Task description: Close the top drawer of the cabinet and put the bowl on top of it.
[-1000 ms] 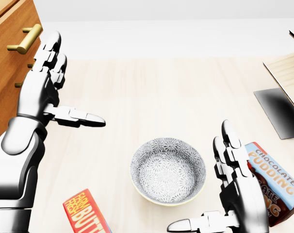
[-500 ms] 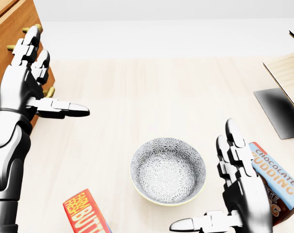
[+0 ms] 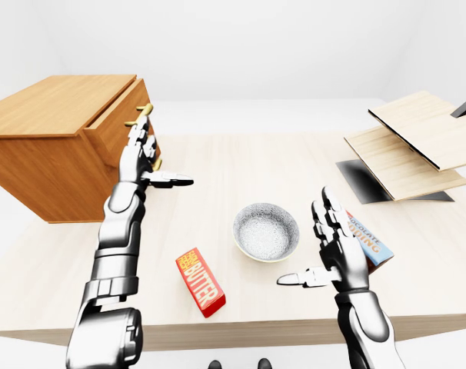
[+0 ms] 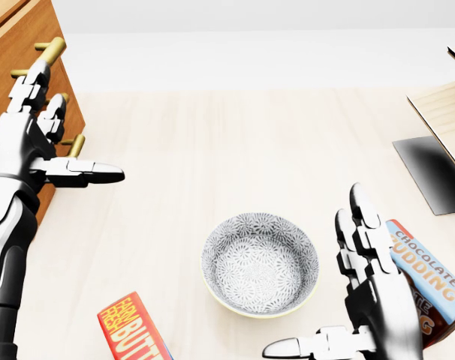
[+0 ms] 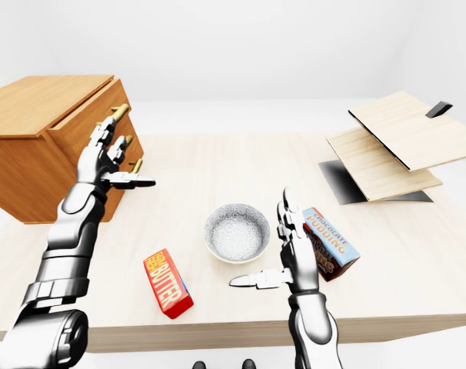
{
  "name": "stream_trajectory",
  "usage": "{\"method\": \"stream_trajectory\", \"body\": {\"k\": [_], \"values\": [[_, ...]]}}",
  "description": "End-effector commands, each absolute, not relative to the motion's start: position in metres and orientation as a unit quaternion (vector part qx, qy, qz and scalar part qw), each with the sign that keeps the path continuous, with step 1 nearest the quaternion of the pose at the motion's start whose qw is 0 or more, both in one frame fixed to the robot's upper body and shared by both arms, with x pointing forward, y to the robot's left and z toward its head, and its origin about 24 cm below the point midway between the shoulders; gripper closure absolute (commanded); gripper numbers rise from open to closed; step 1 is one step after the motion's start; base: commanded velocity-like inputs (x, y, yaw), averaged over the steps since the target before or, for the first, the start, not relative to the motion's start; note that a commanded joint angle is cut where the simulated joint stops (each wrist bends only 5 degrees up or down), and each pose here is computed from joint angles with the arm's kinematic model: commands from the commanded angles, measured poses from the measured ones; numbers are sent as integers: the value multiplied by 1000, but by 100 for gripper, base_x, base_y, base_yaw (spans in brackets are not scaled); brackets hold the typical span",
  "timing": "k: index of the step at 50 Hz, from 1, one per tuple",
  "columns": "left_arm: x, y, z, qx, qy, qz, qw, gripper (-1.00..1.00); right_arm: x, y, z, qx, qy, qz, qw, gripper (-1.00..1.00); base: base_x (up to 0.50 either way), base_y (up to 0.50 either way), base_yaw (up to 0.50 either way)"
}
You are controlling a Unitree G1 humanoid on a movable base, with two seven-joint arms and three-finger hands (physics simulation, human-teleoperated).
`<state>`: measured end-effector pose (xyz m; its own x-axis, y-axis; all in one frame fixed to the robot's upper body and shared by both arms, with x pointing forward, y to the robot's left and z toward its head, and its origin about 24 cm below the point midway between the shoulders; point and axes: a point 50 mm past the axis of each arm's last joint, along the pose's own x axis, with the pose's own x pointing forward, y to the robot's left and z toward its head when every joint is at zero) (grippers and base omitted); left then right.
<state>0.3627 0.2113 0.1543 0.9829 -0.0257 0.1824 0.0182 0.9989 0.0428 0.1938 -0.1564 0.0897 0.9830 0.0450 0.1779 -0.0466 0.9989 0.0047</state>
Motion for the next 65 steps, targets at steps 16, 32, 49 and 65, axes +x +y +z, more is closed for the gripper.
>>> {"method": "stream_trajectory", "body": {"k": [16, 32, 49, 65], "values": [[364, 226, 148, 8, -74, 7, 997, -100, 195, -154, 88, 3, -88, 25, 996, -100, 0, 0, 0], [366, 230, 147, 9, -66, 15, 998, -100, 195, -154, 88, 5, -87, 26, 996, -100, 0, 0, 0], [367, 240, 142, 7, -49, 29, 998, -100, 193, -154, 88, 4, -88, 27, 996, -100, 0, 0, 0], [364, 250, 142, 6, -49, 44, 998, -100, 193, -154, 89, 5, -89, 27, 996, -100, 0, 0, 0]]}}
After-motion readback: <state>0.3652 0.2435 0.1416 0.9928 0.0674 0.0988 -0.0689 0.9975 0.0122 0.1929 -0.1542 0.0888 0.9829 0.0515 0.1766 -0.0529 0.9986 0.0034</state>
